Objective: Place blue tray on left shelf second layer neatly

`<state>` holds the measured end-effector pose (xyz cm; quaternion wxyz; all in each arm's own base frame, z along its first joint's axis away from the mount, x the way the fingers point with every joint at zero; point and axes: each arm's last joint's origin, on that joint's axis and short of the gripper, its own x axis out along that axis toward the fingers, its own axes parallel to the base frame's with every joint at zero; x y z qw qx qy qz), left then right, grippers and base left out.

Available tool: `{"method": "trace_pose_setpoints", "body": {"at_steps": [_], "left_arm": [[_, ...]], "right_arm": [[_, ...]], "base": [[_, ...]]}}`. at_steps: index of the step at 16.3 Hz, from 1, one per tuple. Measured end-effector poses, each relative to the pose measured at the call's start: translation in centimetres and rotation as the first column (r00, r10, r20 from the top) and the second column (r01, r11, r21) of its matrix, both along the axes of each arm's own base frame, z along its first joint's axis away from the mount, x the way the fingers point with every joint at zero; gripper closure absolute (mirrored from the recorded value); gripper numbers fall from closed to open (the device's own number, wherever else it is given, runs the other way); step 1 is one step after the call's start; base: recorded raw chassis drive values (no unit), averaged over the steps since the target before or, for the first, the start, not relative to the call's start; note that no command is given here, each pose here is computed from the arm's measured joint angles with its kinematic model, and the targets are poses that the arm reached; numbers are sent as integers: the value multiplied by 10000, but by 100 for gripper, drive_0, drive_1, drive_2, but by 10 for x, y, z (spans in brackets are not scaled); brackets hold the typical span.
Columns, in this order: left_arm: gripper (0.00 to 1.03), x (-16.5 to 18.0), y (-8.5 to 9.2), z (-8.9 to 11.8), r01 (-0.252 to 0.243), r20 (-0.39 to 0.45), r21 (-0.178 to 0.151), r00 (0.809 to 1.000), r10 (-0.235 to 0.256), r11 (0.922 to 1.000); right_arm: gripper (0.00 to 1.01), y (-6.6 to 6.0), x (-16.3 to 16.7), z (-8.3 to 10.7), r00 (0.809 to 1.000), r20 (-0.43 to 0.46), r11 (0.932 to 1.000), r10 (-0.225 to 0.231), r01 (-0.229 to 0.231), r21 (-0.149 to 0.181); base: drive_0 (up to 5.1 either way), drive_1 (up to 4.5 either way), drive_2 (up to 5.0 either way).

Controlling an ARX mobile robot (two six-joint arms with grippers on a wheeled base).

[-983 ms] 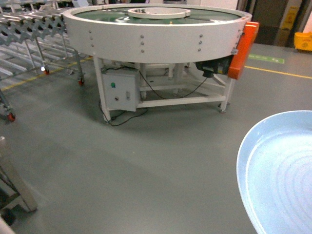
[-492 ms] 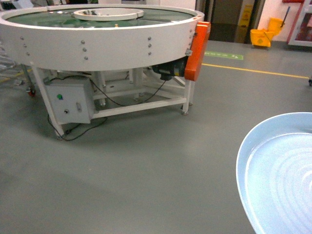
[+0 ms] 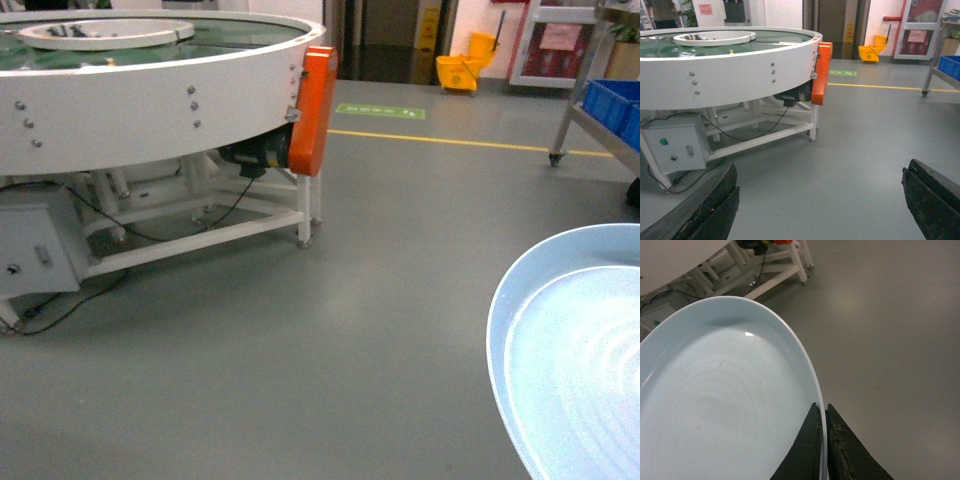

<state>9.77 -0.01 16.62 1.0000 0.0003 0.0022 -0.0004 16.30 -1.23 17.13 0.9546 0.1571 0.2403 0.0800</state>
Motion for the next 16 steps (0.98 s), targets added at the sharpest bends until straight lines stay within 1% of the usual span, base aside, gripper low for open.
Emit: {"method": "trace_pose_setpoints", "body": {"at_steps": [5,6,7,16], "left_arm": [[5,0,0,0,8,-15,0,10000,-8,10000],[5,0,0,0,-4,4,0,10000,4,10000],[5,0,0,0,-11,8,0,10000,11,10000],[5,0,0,0,-8,4,0,10000,8,10000]], "right_arm": [[99,0,0,0,10000,-1,10000,-10,10,-5],[99,0,0,-2,9999,-144,10000,-76,75,-15],[99,0,0,0,10000,-26,10000,-48,48,-18],[99,0,0,0,10000,-29,10000,-41,41,-14]], "base": [[92,21,-691],[92,21,-691],[92,21,-691],[92,21,-691]]}}
